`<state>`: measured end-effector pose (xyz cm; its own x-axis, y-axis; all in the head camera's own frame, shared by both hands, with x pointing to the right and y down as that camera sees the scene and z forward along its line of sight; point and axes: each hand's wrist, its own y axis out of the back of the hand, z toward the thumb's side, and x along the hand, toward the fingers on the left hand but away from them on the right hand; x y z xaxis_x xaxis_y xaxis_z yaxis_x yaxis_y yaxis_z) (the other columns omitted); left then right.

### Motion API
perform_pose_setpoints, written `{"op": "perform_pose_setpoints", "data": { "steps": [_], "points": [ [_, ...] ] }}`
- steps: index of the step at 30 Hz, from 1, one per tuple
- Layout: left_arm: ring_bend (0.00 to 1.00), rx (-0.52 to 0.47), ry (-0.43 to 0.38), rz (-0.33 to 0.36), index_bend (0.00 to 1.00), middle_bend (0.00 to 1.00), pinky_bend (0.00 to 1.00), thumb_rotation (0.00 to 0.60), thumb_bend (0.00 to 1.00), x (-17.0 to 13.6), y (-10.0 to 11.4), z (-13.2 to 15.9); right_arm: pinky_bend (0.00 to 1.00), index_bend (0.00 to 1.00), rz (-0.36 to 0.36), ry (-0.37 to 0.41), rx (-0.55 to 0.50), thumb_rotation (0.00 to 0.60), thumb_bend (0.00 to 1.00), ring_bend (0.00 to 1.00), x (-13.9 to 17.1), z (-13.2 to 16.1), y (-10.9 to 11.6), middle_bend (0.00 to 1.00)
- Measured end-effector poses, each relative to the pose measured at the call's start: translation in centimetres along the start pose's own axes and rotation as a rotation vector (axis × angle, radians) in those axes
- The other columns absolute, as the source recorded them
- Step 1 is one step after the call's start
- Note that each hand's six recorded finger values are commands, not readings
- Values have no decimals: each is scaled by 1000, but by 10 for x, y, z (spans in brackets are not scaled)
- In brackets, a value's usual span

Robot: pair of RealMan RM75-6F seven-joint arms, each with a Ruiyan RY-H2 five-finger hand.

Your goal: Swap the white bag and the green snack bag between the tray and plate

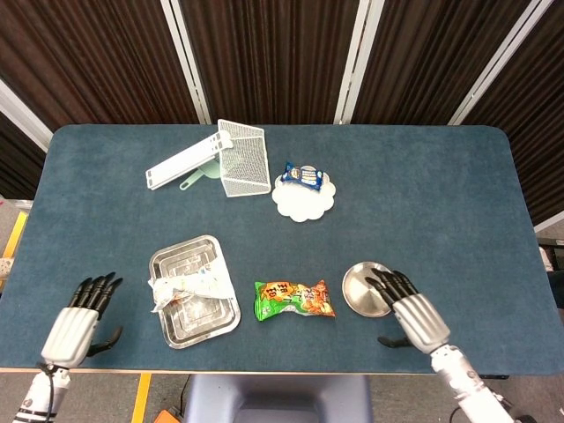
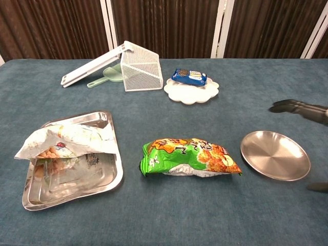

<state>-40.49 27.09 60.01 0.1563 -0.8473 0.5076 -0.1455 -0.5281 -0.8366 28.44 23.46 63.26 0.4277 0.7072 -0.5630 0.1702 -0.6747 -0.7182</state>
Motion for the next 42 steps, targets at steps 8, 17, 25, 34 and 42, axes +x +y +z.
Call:
{"op": "perform_pose_setpoints", "data": {
  "steps": [8,17,25,34,42],
  "points": [
    [0,-14,42,104,0,0,0,600,363,-9,13,-35,85,211,21,42,34,600,246,0,-91,71,-39,108],
    [0,-9,57,127,0,0,0,600,361,-14,26,-46,448,594,45,27,69,600,306,316,-145,122,-67,420],
    [0,-15,60,132,0,0,0,600,362,-15,29,-47,667,816,3,-1,72,600,371,609,-152,121,-58,626],
    [0,-32,49,121,0,0,0,600,362,-15,26,-43,667,828,-141,14,73,600,373,623,-136,104,9,638],
    [0,-27,32,109,0,0,0,600,362,-14,21,-36,660,781,-148,-104,184,600,373,609,-101,29,46,638]
  ]
}}
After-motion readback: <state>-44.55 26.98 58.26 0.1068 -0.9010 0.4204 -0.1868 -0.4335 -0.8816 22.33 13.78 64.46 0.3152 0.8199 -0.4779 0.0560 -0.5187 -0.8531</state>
